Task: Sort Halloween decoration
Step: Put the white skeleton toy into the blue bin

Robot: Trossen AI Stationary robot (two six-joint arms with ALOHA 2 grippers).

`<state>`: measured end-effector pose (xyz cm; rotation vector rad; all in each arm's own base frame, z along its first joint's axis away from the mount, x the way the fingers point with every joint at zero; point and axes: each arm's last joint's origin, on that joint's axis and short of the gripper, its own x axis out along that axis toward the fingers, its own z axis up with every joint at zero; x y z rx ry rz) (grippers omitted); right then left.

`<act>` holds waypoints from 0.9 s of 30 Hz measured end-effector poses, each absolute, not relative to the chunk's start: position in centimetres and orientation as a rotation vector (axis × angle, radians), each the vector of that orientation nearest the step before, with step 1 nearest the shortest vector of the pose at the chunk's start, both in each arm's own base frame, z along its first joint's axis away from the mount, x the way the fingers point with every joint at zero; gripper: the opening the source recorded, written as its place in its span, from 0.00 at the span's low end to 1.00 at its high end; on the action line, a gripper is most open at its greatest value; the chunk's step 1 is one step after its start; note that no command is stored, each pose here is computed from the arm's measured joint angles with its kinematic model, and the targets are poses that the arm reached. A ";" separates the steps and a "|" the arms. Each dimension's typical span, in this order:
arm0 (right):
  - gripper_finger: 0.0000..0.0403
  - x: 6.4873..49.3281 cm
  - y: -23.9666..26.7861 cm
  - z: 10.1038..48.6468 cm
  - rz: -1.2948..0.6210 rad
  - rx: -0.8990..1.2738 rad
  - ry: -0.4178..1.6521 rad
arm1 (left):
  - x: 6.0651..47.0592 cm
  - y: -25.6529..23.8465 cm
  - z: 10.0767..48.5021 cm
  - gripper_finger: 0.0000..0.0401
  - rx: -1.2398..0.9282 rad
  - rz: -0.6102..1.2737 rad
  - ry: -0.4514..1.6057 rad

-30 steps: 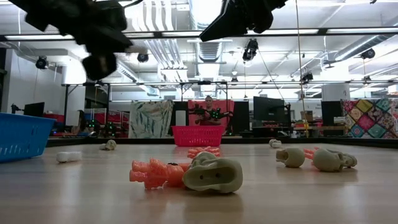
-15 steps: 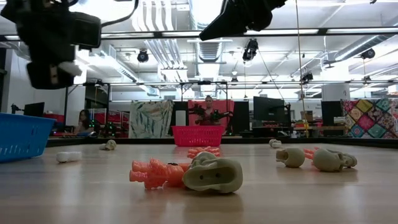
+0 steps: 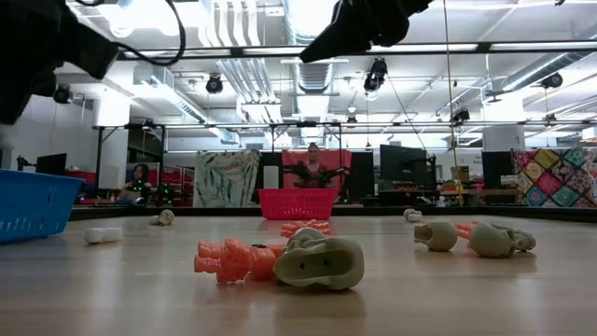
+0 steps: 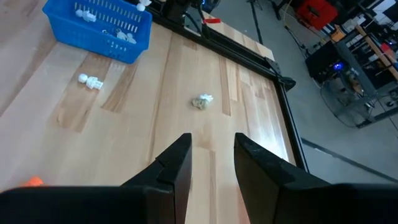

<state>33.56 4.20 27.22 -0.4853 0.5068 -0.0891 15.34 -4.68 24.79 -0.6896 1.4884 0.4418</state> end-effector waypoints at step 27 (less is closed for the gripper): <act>0.27 33.5 4.2 27.1 -0.088 -0.488 0.514 | 18.1 -6.3 21.2 0.14 -0.625 0.440 1.646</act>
